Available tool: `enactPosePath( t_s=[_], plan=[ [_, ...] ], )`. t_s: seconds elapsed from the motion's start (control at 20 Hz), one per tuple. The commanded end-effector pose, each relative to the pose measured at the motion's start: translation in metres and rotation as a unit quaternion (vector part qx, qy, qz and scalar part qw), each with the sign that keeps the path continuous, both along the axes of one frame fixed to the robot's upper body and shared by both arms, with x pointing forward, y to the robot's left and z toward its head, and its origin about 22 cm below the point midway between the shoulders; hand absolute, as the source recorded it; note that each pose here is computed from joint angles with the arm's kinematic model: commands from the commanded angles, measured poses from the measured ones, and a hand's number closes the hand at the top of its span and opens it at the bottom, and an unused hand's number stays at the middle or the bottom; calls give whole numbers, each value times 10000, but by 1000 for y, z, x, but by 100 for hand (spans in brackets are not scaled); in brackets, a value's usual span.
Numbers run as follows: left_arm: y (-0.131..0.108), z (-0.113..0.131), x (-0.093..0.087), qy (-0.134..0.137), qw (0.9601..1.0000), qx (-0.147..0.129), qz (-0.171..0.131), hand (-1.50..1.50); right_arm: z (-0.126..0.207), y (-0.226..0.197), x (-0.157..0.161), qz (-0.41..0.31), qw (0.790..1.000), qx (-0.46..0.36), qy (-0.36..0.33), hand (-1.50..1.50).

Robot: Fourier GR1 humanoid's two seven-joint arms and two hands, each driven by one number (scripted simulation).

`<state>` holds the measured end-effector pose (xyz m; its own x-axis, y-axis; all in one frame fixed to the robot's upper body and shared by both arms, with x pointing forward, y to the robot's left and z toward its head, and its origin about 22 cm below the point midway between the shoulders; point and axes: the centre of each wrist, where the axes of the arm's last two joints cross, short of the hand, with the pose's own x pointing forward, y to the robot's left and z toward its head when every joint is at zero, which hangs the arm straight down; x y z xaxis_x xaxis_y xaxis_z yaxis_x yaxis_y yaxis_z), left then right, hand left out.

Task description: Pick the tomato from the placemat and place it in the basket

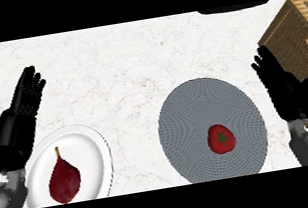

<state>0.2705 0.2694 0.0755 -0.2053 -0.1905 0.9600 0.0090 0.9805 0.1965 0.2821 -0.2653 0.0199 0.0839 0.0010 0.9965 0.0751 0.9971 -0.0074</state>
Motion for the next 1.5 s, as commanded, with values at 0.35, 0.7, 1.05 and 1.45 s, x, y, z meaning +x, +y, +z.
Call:
enactPosePath(
  t_s=[0.35, 0.7, 1.05, 1.45],
  plan=[
    [26, -35, -1, 1599, 9859, -39, 493, 0, 109, 38, 34, 3774, 8738, -935, -2921, 150],
    [37, -37, 7, 1812, 9804, -201, 751, 0, 52, 139, -40, 3556, 8300, -1375, -4072, -150],
    [48, -39, 13, 1944, 9784, -175, 688, 0, 131, 142, -51, 3579, 8528, -2782, -2593, -150],
    [56, -31, 13, 1906, 9784, -122, 792, 0, 206, 104, -23, 2179, 7954, -5444, -1531, -150]
  ],
)
